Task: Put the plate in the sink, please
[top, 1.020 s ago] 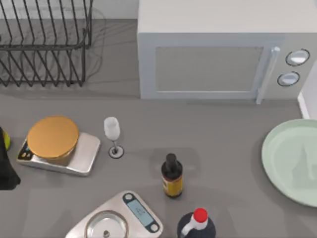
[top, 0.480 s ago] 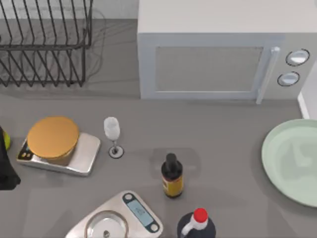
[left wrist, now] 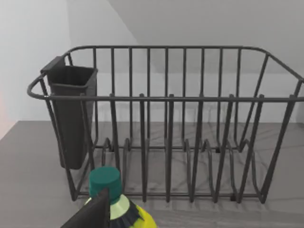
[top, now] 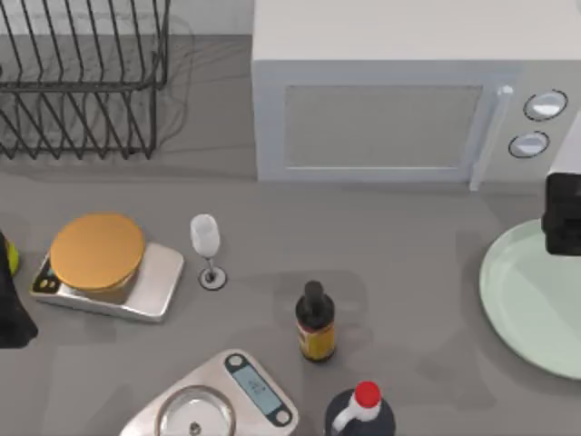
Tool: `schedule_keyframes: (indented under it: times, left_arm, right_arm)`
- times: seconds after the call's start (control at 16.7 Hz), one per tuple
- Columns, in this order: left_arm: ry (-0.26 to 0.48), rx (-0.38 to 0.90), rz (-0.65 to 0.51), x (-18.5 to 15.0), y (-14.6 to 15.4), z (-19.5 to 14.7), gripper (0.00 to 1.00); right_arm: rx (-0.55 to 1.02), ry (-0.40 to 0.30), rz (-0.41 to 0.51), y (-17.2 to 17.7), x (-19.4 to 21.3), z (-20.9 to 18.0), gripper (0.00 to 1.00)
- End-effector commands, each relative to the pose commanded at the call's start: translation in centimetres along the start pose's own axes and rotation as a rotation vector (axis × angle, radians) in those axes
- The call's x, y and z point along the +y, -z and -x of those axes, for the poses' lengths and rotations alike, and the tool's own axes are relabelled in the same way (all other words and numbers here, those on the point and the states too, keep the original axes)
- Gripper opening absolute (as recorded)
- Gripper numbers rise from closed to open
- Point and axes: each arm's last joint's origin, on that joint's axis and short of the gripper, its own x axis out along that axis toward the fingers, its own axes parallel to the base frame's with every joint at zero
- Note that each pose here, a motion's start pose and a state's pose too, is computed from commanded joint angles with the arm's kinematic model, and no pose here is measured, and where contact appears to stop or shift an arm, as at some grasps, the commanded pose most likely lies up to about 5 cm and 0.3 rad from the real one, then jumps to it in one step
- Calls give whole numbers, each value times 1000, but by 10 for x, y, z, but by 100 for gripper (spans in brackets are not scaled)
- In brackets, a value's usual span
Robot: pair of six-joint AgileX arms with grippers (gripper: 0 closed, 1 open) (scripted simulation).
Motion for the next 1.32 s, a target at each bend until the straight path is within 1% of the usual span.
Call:
schedule_keyframes:
  times: [0.18,0.3,0.42,0.54,0.66,1.02,1.32]
  left_arm:
    - [0,0,0,0,0,0,100]
    - [0,0,0,0,0,0,100]
    - [0,0,0,0,0,0,100]
    - [0,0,0,0,0,0,100]
    - [0,0,0,0,0,0,100]
    - [0,0,0,0,0,0,100]
    - [0,0,0,0,0,0,100]
  right_arm:
    - [236,44,-6,-28,23,-35,100]
    - [366,79,-7,-39,37,-60,100]
    - [463,110,-6,-45,48,-80,100]
    - [524,133,-4,-48,56,-94,100]
    - [550,143,-3,-49,59,-100,100]
    - [552,145,-7,-46,57,-104,100]
    - [545,140,-3,-22,53,-150,100]
